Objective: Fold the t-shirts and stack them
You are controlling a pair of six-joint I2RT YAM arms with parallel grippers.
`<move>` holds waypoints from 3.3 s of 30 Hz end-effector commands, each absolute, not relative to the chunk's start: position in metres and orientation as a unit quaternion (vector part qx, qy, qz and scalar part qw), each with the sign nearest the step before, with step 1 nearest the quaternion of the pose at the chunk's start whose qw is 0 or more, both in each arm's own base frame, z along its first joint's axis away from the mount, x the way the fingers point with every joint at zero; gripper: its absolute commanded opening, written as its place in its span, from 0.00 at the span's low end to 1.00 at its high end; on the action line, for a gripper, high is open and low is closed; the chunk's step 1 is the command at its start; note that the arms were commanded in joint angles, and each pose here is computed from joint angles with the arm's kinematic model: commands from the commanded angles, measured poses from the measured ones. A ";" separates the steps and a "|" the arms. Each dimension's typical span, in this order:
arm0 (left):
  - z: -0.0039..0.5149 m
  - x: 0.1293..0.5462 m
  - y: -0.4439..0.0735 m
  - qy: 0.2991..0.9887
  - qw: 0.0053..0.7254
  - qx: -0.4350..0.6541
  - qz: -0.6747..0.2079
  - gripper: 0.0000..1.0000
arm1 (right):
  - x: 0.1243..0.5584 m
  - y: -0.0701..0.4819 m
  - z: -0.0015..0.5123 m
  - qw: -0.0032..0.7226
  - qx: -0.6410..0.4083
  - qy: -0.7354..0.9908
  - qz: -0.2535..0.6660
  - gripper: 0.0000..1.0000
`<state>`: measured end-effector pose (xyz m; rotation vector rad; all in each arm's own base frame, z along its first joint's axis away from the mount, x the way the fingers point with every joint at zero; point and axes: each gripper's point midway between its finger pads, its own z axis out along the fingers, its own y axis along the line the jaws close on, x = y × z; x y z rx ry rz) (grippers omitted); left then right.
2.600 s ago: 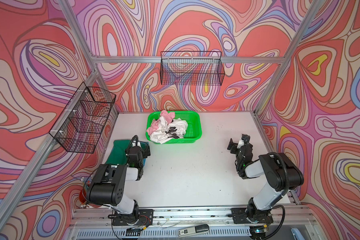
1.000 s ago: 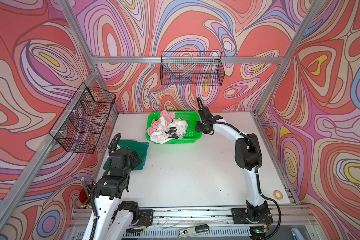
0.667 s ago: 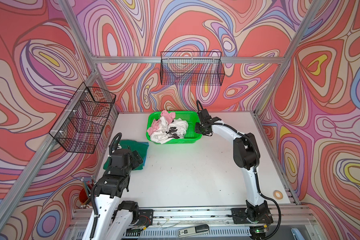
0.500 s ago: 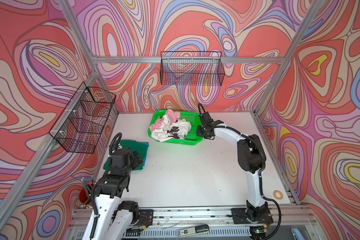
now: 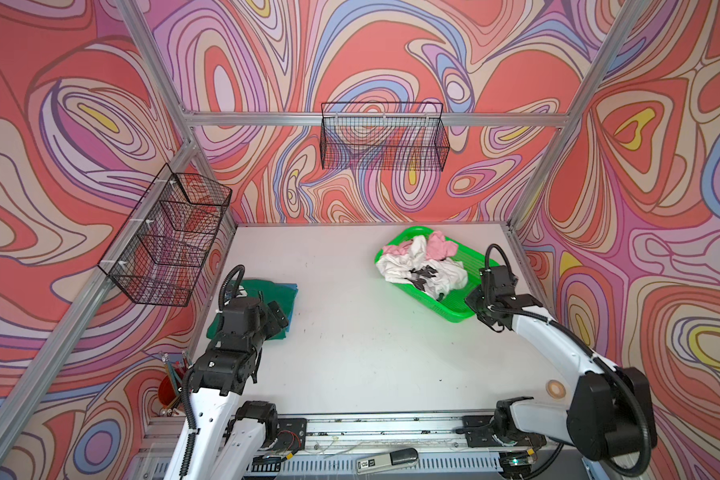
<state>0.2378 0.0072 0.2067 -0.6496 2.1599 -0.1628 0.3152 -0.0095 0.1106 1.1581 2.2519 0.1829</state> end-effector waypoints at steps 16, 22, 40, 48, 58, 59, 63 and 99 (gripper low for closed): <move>0.202 0.245 -0.009 0.876 0.414 -0.231 -0.092 0.92 | 0.338 -0.110 0.144 0.369 0.654 0.659 0.048 0.00; 0.200 0.247 -0.013 0.879 0.408 -0.225 -0.097 0.92 | 0.375 -0.119 0.138 0.369 0.675 0.637 0.047 0.00; 0.195 0.251 -0.018 0.887 0.396 -0.216 -0.101 0.92 | 0.447 -0.139 0.118 0.368 0.683 0.631 0.017 0.00; 0.195 0.252 -0.020 0.887 0.396 -0.212 -0.109 0.93 | 0.440 -0.136 0.107 0.352 0.696 0.626 0.020 0.12; 0.199 0.251 -0.023 0.884 0.401 -0.209 -0.118 0.95 | 0.417 -0.127 0.150 0.394 0.682 0.613 0.071 0.70; 0.200 0.250 -0.022 0.883 0.403 -0.209 -0.117 0.96 | 0.414 -0.125 0.156 0.397 0.676 0.616 0.076 0.75; 0.203 0.245 -0.019 0.880 0.409 -0.213 -0.113 1.00 | 0.403 -0.116 0.189 0.409 0.634 0.651 0.084 0.87; 0.189 0.229 -0.008 0.902 0.367 -0.221 -0.052 1.00 | 0.651 -0.117 0.129 0.411 0.372 0.831 0.052 0.52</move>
